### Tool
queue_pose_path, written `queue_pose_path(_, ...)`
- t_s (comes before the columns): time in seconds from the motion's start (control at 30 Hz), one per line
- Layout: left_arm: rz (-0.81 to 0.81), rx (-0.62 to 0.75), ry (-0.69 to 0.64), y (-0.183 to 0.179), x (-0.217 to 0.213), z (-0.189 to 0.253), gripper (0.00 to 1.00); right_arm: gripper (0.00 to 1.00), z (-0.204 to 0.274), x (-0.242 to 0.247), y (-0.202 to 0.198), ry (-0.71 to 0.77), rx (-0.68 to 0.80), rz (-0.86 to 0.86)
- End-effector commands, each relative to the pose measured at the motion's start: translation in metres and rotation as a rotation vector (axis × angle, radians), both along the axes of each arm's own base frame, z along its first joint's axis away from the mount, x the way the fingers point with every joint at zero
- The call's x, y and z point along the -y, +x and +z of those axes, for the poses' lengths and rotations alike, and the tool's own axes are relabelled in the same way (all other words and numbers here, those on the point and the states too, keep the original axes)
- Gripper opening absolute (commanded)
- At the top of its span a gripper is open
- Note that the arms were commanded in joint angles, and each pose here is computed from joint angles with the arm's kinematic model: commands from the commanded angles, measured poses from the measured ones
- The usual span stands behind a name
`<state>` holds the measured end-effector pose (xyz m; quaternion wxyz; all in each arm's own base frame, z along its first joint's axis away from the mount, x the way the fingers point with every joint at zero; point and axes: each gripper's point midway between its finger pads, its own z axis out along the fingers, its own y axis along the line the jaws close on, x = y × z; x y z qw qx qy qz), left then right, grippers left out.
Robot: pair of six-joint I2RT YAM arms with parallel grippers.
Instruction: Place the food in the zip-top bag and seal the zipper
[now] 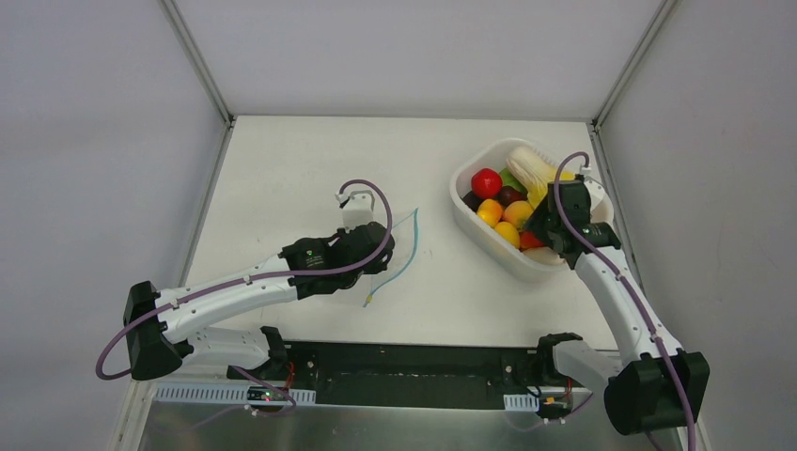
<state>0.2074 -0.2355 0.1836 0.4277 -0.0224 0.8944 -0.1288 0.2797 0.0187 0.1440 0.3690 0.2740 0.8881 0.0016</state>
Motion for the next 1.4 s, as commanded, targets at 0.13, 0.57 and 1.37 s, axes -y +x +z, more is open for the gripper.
queue_pose_path(0.13, -0.011, 0.006, -0.033, 0.003, 0.004, 0.012, 0.0, 0.43, 0.07, -0.004, 0.009, 0.058, 0.259, 0.012)
queue_pose_path(0.57, -0.02, -0.013, -0.038, 0.0, 0.007, 0.011, 0.0, 0.43, 0.131, -0.114, -0.005, 0.637, 0.409, 0.371)
queue_pose_path(1.37, -0.077, 0.016, -0.129, 0.004, 0.028, 0.03, 0.0, 0.43, 0.131, -0.269, -0.067, 0.653, 0.369, 0.889)
